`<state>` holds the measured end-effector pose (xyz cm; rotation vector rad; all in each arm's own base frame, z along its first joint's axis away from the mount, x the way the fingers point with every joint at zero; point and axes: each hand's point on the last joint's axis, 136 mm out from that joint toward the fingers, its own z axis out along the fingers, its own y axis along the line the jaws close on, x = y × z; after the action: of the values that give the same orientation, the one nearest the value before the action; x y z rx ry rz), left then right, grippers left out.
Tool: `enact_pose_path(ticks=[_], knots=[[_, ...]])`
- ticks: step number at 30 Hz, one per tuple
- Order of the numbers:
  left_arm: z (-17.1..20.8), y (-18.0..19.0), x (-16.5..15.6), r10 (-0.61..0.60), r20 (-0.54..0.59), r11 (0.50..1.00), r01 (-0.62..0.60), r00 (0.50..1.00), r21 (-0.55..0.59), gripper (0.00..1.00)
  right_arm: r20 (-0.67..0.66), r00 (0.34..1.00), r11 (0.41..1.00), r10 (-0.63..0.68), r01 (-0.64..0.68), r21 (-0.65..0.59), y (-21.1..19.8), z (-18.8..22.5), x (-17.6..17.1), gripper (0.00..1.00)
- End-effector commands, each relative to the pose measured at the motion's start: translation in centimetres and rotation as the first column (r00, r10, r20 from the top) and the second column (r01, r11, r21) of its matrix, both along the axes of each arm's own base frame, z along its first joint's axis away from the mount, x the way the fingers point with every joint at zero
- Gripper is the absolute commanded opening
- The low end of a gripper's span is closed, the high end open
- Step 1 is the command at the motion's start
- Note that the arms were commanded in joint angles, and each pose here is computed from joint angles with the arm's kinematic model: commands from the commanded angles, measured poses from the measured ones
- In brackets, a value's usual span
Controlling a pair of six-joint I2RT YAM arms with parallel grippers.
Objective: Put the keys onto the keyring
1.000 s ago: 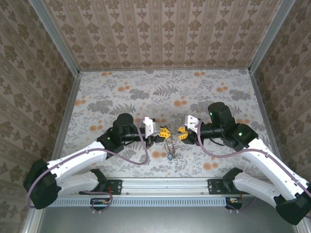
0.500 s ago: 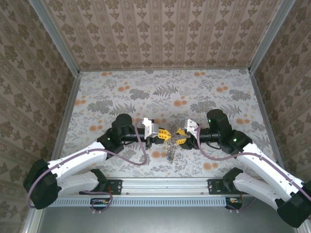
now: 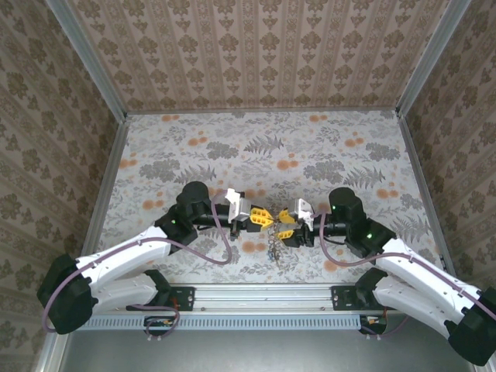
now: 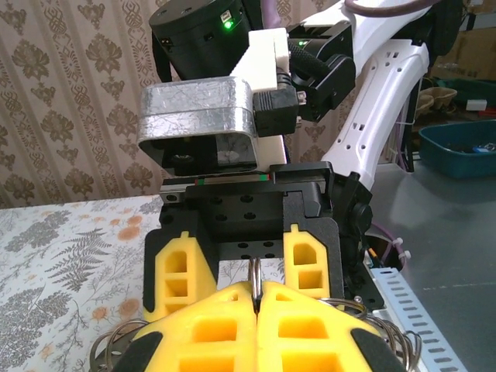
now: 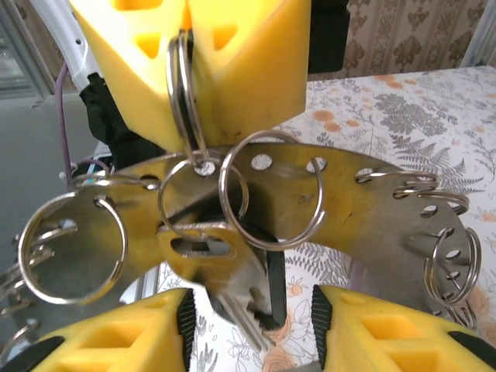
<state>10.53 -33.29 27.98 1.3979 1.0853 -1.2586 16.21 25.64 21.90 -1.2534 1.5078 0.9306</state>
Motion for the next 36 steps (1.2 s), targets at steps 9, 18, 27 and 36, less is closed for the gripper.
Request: enact_pose_path(ticks=[9, 18, 27, 36], knots=[[2.2, 0.2, -0.4, -0.033, 0.037, 0.997, 0.035, 0.999, -0.064, 0.00, -0.004, 0.997, 0.994, 0.083, -0.083, 0.069, 1.0, 1.8, -0.9, 0.22], [1.1, 0.7, 0.2, -0.007, 0.017, 0.999, 0.008, 1.000, -0.041, 0.00, 0.020, 0.996, 0.995, 0.089, -0.090, 0.054, 0.5, 3.0, -1.5, 0.00], [0.4, 1.2, 0.5, 0.015, 0.010, 1.000, -0.015, 1.000, -0.022, 0.00, 0.056, 0.998, 0.999, 0.032, -0.031, -0.017, -0.4, 3.8, -0.8, 0.00], [-0.2, 1.3, 0.4, 0.012, 0.004, 1.000, -0.012, 1.000, 0.007, 0.00, 0.064, 0.997, 0.980, 0.036, -0.023, -0.195, -1.5, 4.1, -0.5, 0.00]])
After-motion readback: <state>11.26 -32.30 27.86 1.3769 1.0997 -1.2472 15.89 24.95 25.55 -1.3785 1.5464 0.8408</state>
